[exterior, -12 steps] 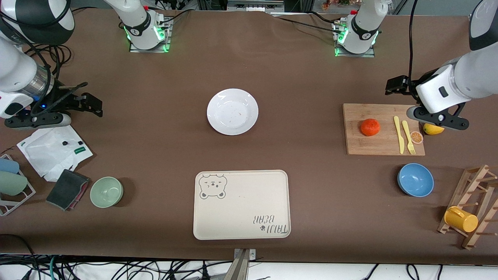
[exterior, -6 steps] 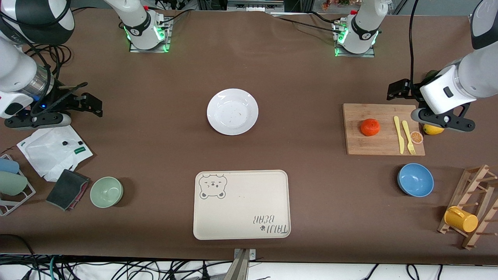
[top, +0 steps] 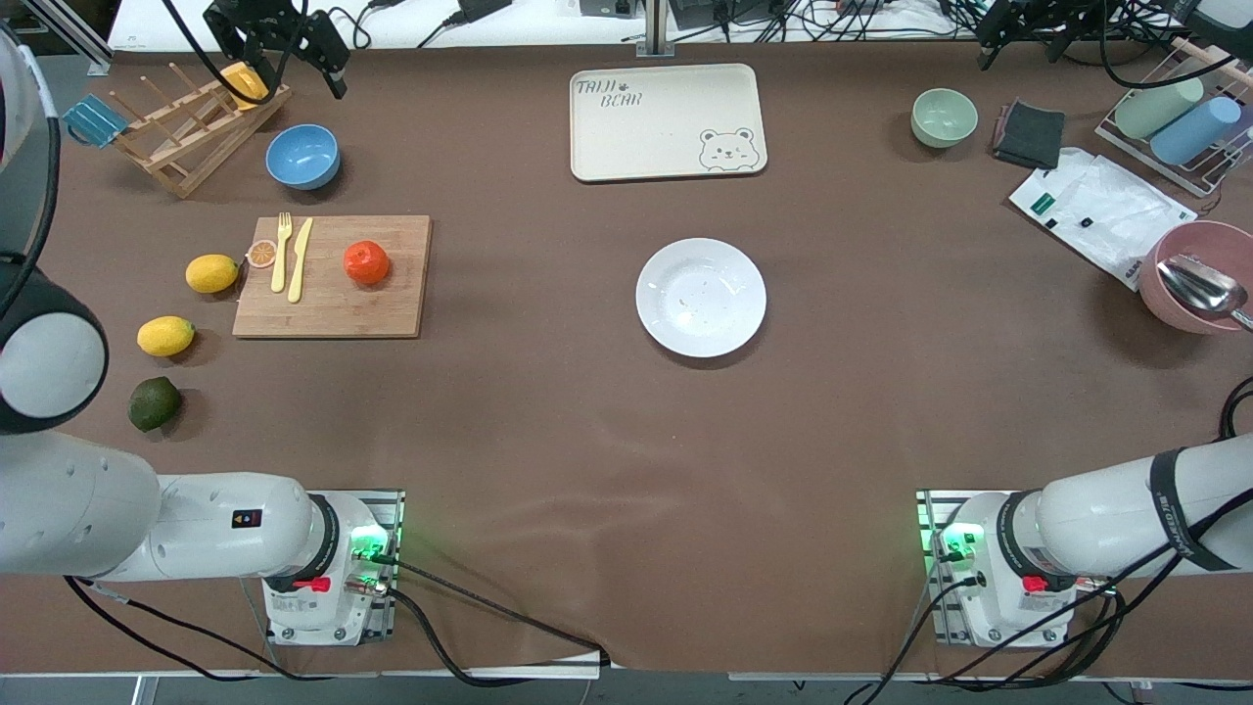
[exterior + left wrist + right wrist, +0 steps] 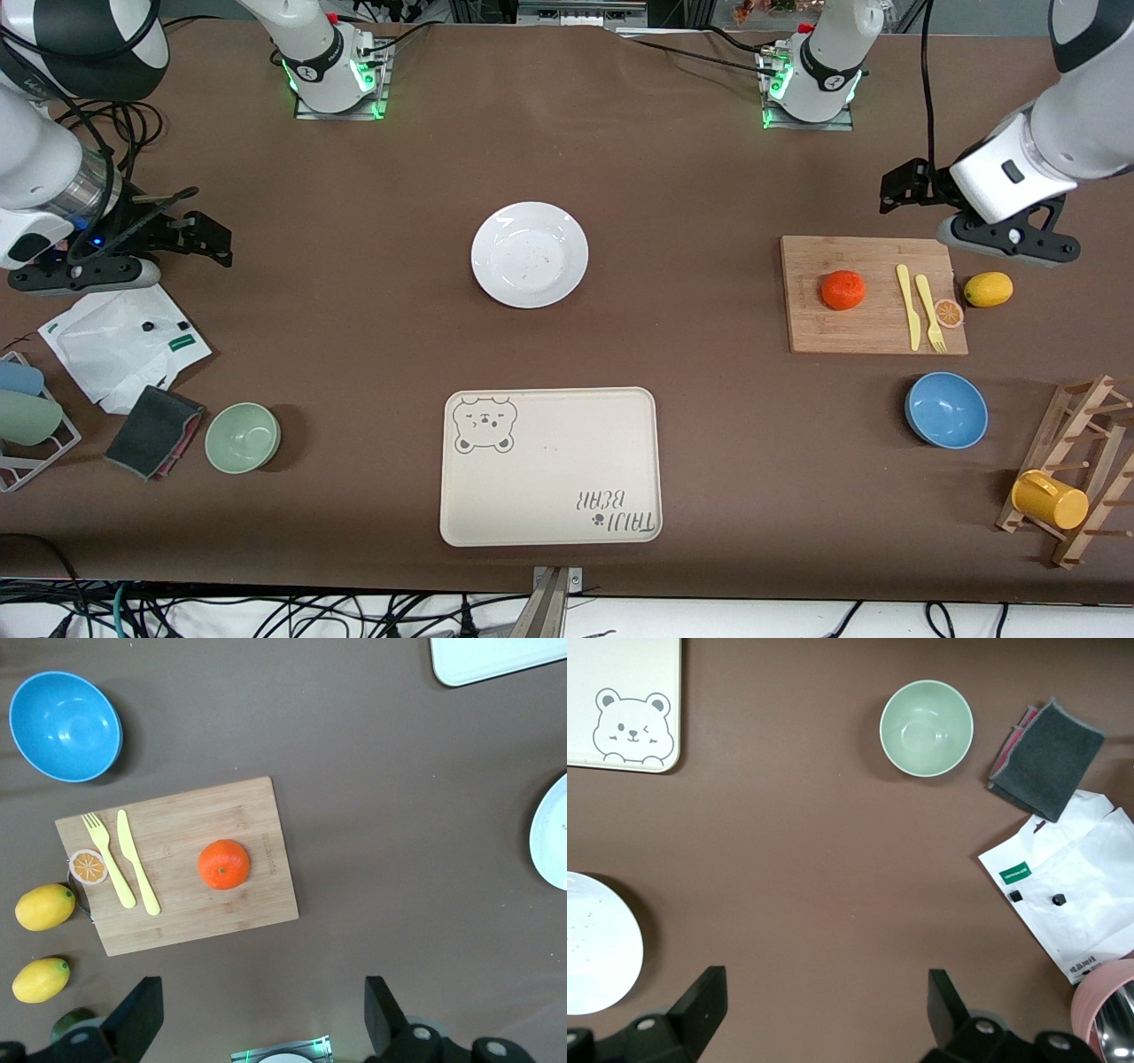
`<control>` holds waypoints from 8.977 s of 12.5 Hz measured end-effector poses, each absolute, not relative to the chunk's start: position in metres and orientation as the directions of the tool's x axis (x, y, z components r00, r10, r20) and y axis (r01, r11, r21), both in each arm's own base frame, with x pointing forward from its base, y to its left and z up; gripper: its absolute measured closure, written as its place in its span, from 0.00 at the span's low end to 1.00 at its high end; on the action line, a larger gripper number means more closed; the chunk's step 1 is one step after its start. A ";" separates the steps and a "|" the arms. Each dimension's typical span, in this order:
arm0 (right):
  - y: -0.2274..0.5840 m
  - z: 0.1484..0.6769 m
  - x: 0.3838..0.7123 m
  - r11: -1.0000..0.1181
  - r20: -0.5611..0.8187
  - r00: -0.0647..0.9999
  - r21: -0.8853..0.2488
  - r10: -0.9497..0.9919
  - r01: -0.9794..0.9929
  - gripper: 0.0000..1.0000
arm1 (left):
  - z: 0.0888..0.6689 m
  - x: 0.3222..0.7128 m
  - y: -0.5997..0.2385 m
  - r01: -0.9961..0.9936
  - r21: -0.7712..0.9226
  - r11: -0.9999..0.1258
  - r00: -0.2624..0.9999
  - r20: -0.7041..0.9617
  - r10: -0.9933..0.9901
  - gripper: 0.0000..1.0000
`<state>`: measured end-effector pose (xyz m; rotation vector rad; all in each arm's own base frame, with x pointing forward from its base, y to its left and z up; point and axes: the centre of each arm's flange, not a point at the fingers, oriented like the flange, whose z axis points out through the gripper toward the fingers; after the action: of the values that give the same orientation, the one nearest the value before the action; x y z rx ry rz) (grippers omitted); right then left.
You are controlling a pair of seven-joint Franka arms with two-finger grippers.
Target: Place orange and plate with both arms
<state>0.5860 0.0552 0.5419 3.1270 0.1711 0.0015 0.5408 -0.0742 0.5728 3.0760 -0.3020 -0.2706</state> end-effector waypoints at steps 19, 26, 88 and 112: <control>0.055 0.541 0.586 -0.994 -0.001 0.994 0.010 0.110 0.110 0.00 | 0.533 0.539 -0.064 -0.168 0.046 -0.985 0.972 -0.158 -0.173 0.00; 0.055 0.541 0.586 -0.994 -0.001 0.994 0.010 0.110 0.110 0.00 | 0.427 0.524 -0.049 -0.189 -0.039 -0.981 0.968 -0.178 -0.179 0.00; 0.085 0.541 0.586 -0.984 0.005 0.985 0.053 0.171 0.170 0.00 | 0.429 0.610 -0.295 0.095 0.021 -0.995 0.995 -0.046 0.094 0.00; 0.177 0.388 0.552 -0.929 -0.054 0.978 -0.326 0.203 0.175 0.00 | 0.592 0.564 -0.031 0.027 -0.008 -1.000 0.999 -0.020 0.027 0.00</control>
<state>0.5524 0.1768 0.3883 3.4469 0.3377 -0.1529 0.5639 -0.0310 0.5924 3.1484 0.0428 -0.0320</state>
